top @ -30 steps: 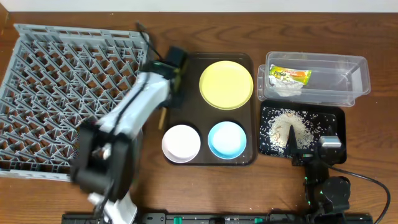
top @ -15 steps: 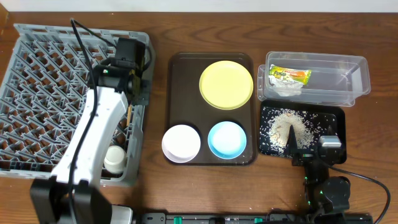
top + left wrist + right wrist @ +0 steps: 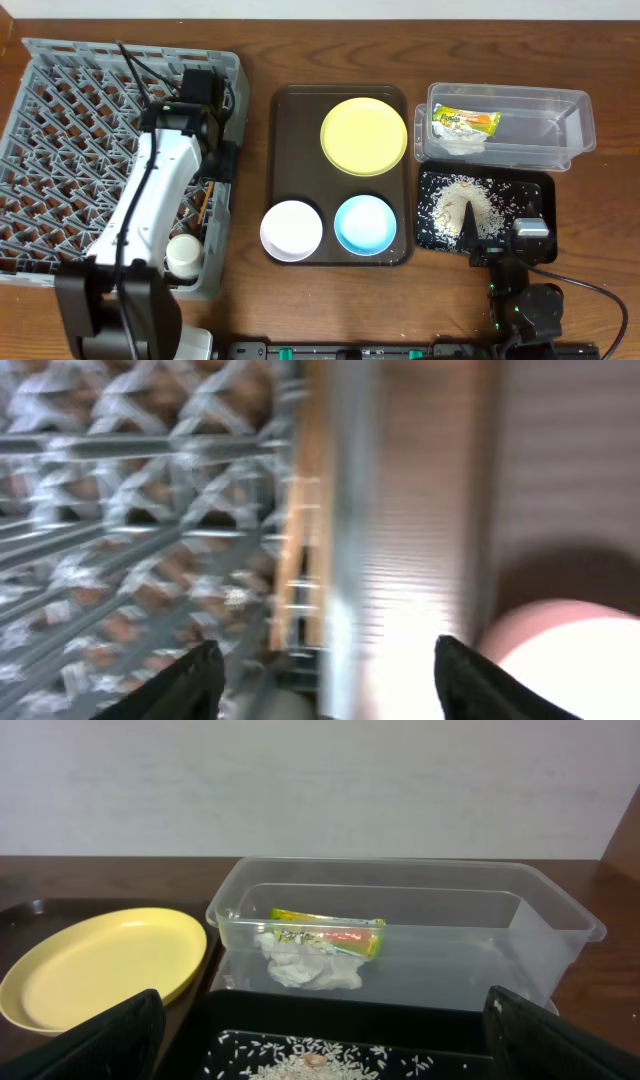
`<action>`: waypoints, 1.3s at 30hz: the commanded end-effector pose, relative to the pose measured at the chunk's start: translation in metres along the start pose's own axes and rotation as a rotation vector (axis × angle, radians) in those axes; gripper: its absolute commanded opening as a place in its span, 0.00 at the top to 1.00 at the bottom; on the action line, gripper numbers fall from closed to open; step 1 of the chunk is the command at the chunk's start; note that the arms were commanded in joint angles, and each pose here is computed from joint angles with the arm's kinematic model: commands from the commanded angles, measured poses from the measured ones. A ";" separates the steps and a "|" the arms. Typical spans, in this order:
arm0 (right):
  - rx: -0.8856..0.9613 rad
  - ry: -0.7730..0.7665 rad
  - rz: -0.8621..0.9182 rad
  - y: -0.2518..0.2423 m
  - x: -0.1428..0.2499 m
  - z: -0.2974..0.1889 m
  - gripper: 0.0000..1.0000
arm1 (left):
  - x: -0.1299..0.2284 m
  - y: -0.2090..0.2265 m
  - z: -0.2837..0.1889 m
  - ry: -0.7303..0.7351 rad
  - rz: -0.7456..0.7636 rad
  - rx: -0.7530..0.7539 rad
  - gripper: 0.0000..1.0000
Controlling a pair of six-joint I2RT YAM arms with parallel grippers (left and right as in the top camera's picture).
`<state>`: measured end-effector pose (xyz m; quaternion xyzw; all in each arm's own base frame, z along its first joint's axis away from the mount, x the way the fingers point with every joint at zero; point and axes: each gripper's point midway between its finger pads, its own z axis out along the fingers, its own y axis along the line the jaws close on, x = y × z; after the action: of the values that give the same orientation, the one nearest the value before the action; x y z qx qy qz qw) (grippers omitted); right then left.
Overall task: Sort waste into correct bins and load items into the dishwasher
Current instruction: 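Drop the second chopstick into the dish rack with the left gripper, then reach the left gripper to the blue bowl and grasp its rim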
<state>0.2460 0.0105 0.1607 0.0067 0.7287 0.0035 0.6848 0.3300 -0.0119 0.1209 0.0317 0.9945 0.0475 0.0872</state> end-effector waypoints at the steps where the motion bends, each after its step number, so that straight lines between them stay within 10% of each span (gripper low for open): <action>1: 0.012 -0.005 -0.008 -0.003 0.000 0.000 0.01 | -0.012 -0.068 -0.060 -0.132 0.014 0.426 0.30; 5: 0.012 -0.005 -0.008 -0.003 0.000 0.000 0.01 | -0.001 -0.097 -0.080 -0.114 0.019 0.573 0.51; 29: 0.012 -0.005 -0.009 -0.003 0.000 0.000 0.01 | 0.055 -0.217 0.024 0.059 0.281 0.288 0.53; 39: 0.012 -0.005 -0.008 -0.003 0.000 0.000 0.01 | 0.070 -0.234 0.066 0.190 0.257 0.316 0.76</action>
<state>0.2460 0.0104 0.1608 0.0069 0.7285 0.0034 0.6850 0.2652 -0.2315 0.0257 0.1735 0.9811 -0.0853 -0.0038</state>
